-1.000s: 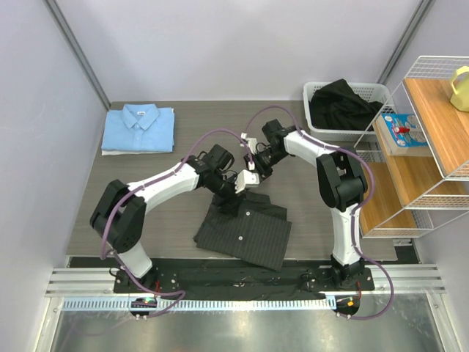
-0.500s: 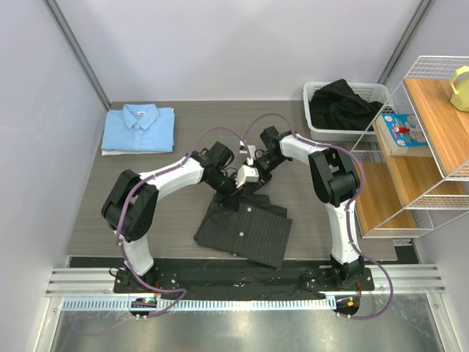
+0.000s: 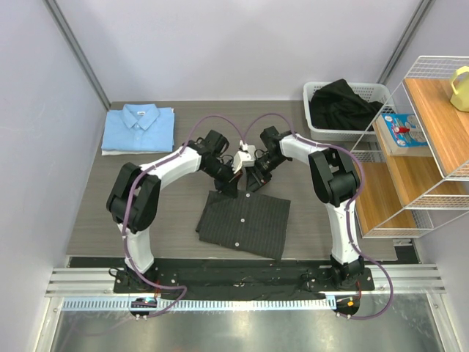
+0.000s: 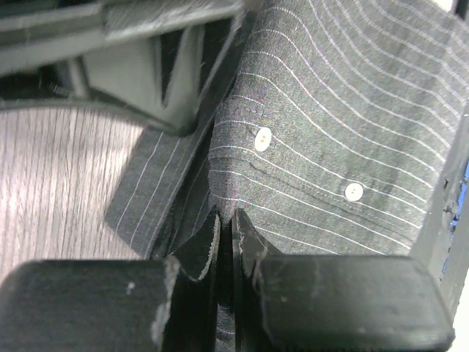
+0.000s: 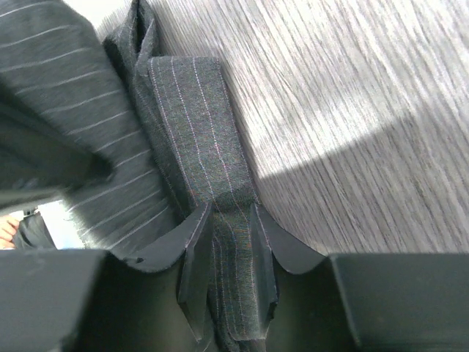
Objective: Fold and stack the long sleeve shirts
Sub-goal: Fold the shirt
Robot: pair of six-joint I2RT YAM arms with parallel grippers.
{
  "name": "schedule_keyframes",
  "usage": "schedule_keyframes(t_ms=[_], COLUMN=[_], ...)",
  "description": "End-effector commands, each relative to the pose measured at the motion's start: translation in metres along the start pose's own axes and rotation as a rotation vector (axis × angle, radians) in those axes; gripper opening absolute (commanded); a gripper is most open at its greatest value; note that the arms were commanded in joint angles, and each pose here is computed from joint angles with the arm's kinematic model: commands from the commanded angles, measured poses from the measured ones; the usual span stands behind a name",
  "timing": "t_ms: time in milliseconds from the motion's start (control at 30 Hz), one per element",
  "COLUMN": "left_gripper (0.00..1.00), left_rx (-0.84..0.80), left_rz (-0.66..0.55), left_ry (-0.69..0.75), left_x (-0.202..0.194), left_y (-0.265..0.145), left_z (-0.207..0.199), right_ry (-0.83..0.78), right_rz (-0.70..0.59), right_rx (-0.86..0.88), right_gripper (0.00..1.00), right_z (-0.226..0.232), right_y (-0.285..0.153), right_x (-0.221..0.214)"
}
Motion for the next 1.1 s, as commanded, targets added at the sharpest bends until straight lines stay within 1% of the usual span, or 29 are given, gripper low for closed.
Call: schedule_keyframes(t_ms=[0,100,167,200,267,300,400,433,467,533,567,600,667,700,733,800,833,933,1067], left_gripper=[0.06,0.07,0.09,0.15,0.22,0.31,0.43,0.45,0.47,0.55,0.59,0.61,0.66,0.67,0.67,0.70,0.71,0.72,0.70], left_rx=[0.012,0.044,0.048,0.047,0.020,0.020,0.003,0.015,0.028,0.054,0.059,0.058,0.063,0.063,0.064,0.042,0.027,0.012,0.003], left_rz=[-0.024,-0.038,-0.047,-0.056,-0.063,-0.068,-0.050,-0.046,-0.045,-0.057,-0.059,-0.043,-0.037,-0.029,-0.028,-0.022,-0.022,-0.002,0.005], left_ry=[-0.006,-0.047,-0.083,-0.082,-0.096,-0.091,-0.112,-0.121,-0.131,-0.184,-0.204,-0.228,-0.238,-0.245,-0.248,-0.275,-0.286,-0.317,-0.332], left_x=[-0.002,-0.009,-0.016,-0.013,-0.013,-0.007,-0.004,-0.004,-0.004,-0.013,-0.016,-0.019,-0.027,-0.029,-0.031,-0.035,-0.035,-0.043,-0.049], left_y=[-0.004,-0.003,-0.005,-0.008,-0.009,-0.012,-0.021,-0.026,-0.033,-0.049,-0.054,-0.059,-0.068,-0.069,-0.070,-0.068,-0.067,-0.061,-0.057], left_z=[0.013,0.024,0.032,0.037,0.038,0.040,0.036,0.038,0.036,0.039,0.039,0.036,0.037,0.035,0.035,0.031,0.028,0.026,0.026], right_ry=[-0.055,-0.070,-0.083,-0.091,-0.109,-0.119,-0.148,-0.153,-0.153,-0.149,-0.130,-0.134,-0.119,-0.127,-0.110,-0.105,-0.079,-0.078,-0.082], right_rz=[-0.004,-0.013,-0.027,-0.035,-0.056,-0.071,-0.101,-0.118,-0.132,-0.153,-0.142,-0.153,-0.120,-0.127,-0.105,-0.109,-0.089,-0.099,-0.075], right_rx=[-0.051,-0.061,-0.081,-0.088,-0.114,-0.151,-0.221,-0.245,-0.259,-0.290,-0.290,-0.288,-0.280,-0.277,-0.258,-0.245,-0.235,-0.234,-0.239], right_gripper=[0.34,0.37,0.41,0.43,0.48,0.49,0.56,0.58,0.62,0.66,0.69,0.71,0.73,0.73,0.76,0.80,0.80,0.81,0.81], right_z=[-0.003,0.002,0.007,0.007,0.013,0.011,0.016,0.012,0.017,0.013,0.012,0.017,0.015,0.019,0.018,0.020,0.016,0.010,0.004], right_y=[-0.001,-0.007,-0.016,-0.021,-0.035,-0.044,-0.072,-0.085,-0.098,-0.119,-0.124,-0.132,-0.130,-0.133,-0.126,-0.123,-0.117,-0.105,-0.093], right_x=[0.006,0.011,0.016,0.018,0.022,0.024,0.029,0.030,0.028,0.024,0.017,0.013,-0.002,-0.008,-0.018,-0.025,-0.035,-0.046,-0.054])
Point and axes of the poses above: each gripper's point midway between its finger pads, its own y axis out along the fingers, its own z axis along the line the jaws close on, x = y × z, the point moved 8 cm from there along -y, back along the fingers, and after that the axes turned 15 degrees about y, right-handed, at the moved point
